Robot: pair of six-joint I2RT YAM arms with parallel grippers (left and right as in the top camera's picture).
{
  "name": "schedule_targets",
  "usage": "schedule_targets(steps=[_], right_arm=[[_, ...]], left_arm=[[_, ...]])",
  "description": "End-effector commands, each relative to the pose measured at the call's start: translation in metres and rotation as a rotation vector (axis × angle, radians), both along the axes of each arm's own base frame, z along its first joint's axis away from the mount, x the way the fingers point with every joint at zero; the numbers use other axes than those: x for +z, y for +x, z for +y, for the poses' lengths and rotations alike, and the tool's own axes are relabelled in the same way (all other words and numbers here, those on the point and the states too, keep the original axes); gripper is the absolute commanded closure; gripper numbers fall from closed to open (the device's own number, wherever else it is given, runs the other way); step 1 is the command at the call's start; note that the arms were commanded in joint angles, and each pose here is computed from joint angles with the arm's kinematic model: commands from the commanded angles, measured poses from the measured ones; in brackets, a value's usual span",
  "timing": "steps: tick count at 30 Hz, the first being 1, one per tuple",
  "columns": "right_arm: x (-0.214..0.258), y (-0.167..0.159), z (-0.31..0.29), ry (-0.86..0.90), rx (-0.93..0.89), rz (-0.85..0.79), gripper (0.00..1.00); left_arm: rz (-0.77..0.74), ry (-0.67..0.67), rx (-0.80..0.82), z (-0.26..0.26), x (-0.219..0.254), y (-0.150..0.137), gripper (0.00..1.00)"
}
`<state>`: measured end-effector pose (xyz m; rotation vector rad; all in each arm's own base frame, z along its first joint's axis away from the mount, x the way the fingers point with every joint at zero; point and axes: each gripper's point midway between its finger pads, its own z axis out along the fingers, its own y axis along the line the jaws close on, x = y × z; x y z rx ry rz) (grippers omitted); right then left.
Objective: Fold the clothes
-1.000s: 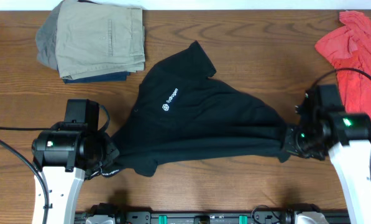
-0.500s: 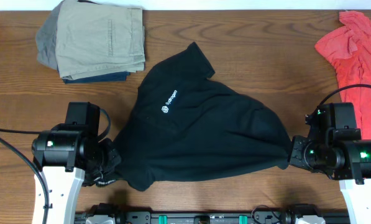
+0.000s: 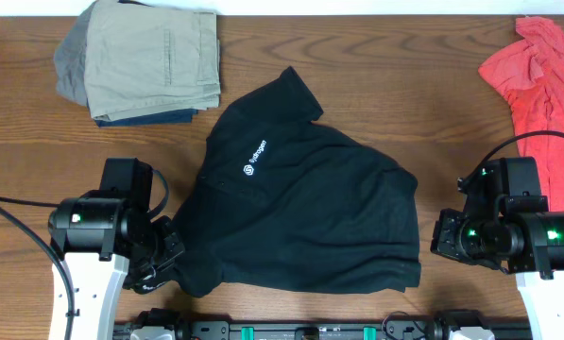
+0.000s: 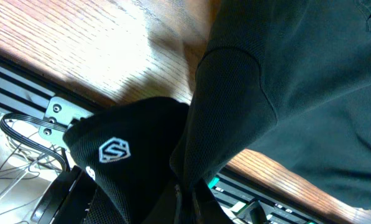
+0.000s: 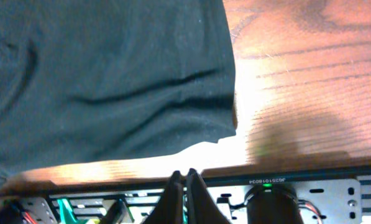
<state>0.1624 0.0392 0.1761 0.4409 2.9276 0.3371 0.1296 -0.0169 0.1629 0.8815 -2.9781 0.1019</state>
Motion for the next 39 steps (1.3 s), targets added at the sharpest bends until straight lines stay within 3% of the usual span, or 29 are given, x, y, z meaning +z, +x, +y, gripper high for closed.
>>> schedule_targets(steps=[1,3,4,8,10,20,23,25,30,34,39], right_arm=[[0.007,0.005,0.002,0.021,-0.006,-0.033,0.99],[0.008,0.010,0.002,0.018,-0.007,-0.050,0.99],[0.008,0.013,0.002,0.018,-0.007,-0.059,0.94],[0.002,0.018,0.002,0.017,-0.007,-0.041,0.48],[-0.005,0.015,0.002,0.017,-0.008,-0.009,0.37],[-0.065,-0.026,0.009,0.060,-0.034,0.257,0.39],[-0.078,-0.020,0.012,0.078,-0.054,0.240,0.36],[-0.086,-0.009,0.011,0.077,-0.089,0.201,0.35],[-0.099,0.039,0.008,0.069,-0.113,0.030,0.21],[-0.108,0.084,0.003,0.043,-0.117,-0.071,0.19],[-0.121,0.131,-0.001,0.026,-0.083,-0.076,0.18]], left_arm=[[-0.014,0.004,-0.015,0.001,0.003,0.002,0.94],[-0.019,0.004,-0.015,0.001,0.003,0.003,0.94],[-0.022,0.004,-0.015,0.001,0.003,0.004,0.94],[-0.023,0.004,-0.015,0.001,0.003,0.004,0.94],[-0.024,0.004,-0.015,0.001,0.003,0.004,0.94],[-0.041,0.004,-0.015,0.001,0.003,0.008,0.94],[-0.054,0.003,-0.015,0.001,0.004,0.012,0.94],[-0.063,0.003,-0.015,0.001,0.004,0.014,0.94],[-0.064,0.003,-0.015,0.001,0.004,0.014,0.94],[-0.064,0.003,-0.015,0.001,0.004,0.014,0.94],[-0.064,0.003,-0.015,0.001,0.004,0.014,0.94]])
